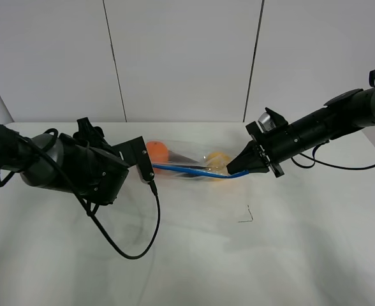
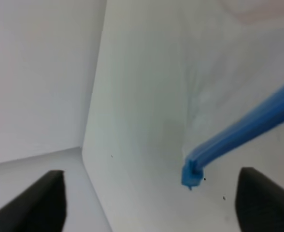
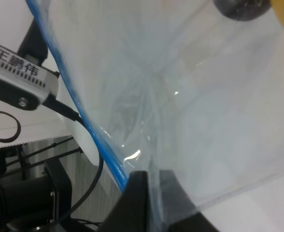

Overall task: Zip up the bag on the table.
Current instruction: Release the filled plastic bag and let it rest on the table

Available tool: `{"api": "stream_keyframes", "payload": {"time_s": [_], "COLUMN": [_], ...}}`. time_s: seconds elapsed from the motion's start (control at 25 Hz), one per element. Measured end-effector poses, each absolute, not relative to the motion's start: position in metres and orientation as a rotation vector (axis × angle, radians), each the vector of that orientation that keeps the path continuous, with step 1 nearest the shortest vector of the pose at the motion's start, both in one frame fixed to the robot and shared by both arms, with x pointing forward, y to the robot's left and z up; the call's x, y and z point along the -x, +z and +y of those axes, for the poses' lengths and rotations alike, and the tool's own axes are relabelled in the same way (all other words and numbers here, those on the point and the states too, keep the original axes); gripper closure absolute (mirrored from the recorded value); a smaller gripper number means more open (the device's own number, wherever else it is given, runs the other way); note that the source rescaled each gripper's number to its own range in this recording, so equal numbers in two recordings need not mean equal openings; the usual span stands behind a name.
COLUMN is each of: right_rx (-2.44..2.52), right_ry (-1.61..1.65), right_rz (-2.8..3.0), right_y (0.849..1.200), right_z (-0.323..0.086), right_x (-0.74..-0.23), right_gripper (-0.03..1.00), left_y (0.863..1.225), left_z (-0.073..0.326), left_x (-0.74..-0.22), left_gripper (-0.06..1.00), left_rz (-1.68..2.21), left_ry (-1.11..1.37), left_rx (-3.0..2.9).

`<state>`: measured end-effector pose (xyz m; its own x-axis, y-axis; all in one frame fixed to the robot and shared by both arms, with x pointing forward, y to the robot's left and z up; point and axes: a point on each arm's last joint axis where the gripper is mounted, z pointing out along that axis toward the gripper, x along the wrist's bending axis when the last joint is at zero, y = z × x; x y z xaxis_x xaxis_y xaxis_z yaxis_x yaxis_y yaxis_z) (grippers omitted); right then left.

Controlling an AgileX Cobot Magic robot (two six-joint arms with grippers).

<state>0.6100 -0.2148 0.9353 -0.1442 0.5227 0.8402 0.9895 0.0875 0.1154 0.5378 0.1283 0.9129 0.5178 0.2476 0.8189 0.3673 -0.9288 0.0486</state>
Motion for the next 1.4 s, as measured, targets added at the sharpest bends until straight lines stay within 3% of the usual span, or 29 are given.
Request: {"api": "stream_keyframes", "payload": {"time_s": [0.16,0.48,0.76,0.92,1.16,1.4], "right_rx": [1.496,1.496,1.491,1.487,1.485,1.477], "right_ry": [-0.953,-0.954,-0.958,-0.961,-0.963,-0.968], "right_rz": [-1.743,-1.743,-1.748,-1.753,-1.756,-1.764], "right_y": [0.935,0.935,0.935,0.935,0.935,0.935], "right_z": [-0.215,-0.215,-0.215,-0.215,-0.215,-0.215], "right_x": [-0.610,-0.610,-0.610,-0.610,-0.610,-0.610], "right_gripper": [0.97,0.97,0.97,0.97,0.97,0.97], "left_y": [0.912,0.933,1.004,1.069,1.167,1.209], "left_z": [0.130,0.134,0.127,0.128,0.186,0.276], "left_x": [-0.537,-0.534,-0.541,-0.557,-0.574,-0.564], "left_gripper": [-0.04,-0.06,-0.05,-0.05,-0.05,-0.05], "left_rz": [-0.580,-0.646,-0.824,-1.110,-1.577,-2.042], "left_ry": [-1.364,-1.396,-1.510,-1.519,-1.424,-1.339], "left_rx": [2.610,2.603,2.642,2.718,2.715,2.491]}}
